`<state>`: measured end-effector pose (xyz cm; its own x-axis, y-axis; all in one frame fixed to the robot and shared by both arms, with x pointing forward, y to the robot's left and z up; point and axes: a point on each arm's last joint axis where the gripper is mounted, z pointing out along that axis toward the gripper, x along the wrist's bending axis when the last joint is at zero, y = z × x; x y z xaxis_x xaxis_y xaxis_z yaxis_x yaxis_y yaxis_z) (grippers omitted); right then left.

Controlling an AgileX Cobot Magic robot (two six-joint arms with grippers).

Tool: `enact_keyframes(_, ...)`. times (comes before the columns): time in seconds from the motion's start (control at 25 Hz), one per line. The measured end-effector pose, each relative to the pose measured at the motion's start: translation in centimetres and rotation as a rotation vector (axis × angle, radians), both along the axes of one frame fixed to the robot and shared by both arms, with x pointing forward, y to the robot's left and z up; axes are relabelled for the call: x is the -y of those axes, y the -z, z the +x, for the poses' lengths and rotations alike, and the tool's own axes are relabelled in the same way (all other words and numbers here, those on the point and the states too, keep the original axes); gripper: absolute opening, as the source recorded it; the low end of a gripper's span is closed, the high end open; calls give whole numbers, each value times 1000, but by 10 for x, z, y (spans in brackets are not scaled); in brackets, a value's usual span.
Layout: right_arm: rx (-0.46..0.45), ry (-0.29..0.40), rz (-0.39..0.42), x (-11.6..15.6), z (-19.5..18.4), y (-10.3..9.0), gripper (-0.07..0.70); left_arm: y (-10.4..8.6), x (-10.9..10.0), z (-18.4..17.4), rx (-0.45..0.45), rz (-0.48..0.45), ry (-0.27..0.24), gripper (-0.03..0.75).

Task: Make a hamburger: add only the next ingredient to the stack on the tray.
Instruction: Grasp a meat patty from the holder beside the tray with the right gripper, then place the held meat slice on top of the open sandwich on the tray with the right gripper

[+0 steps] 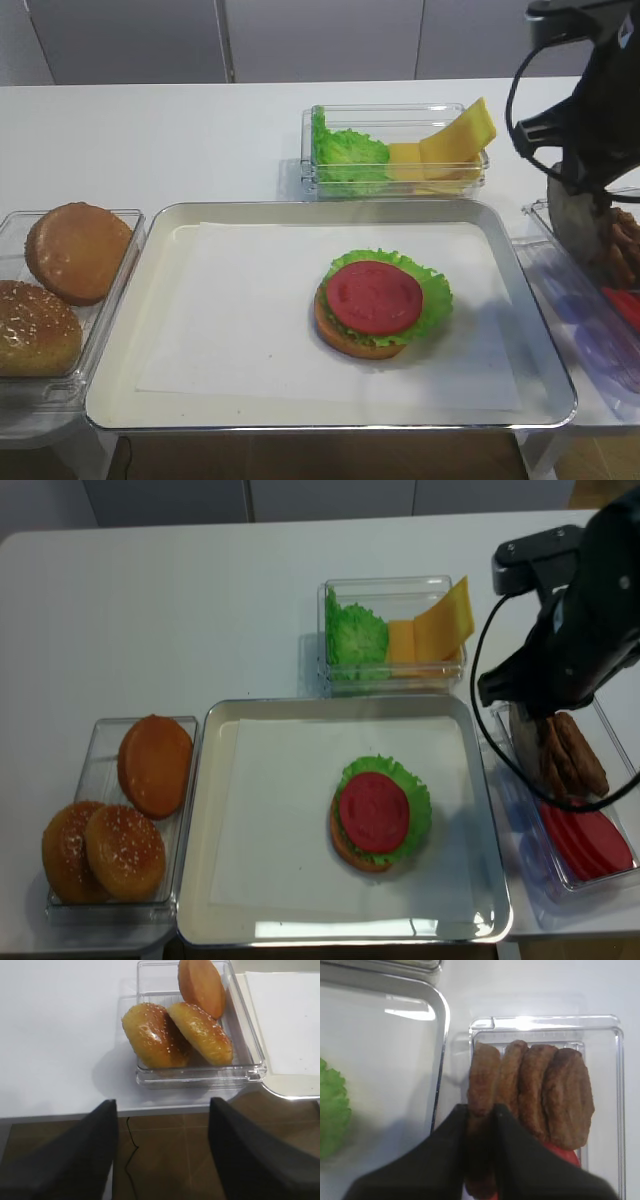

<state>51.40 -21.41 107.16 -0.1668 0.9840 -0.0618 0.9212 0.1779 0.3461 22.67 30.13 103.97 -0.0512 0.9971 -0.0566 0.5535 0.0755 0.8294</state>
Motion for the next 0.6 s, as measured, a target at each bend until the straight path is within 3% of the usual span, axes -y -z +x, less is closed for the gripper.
enact_keyframes(0.32,140,-69,4,-4,-37,-43,125,0,0,0,0,0,0,427)
enact_keyframes(0.6,173,-178,-39,-39,-60,-48,125,0,0,0,0,0,0,427)
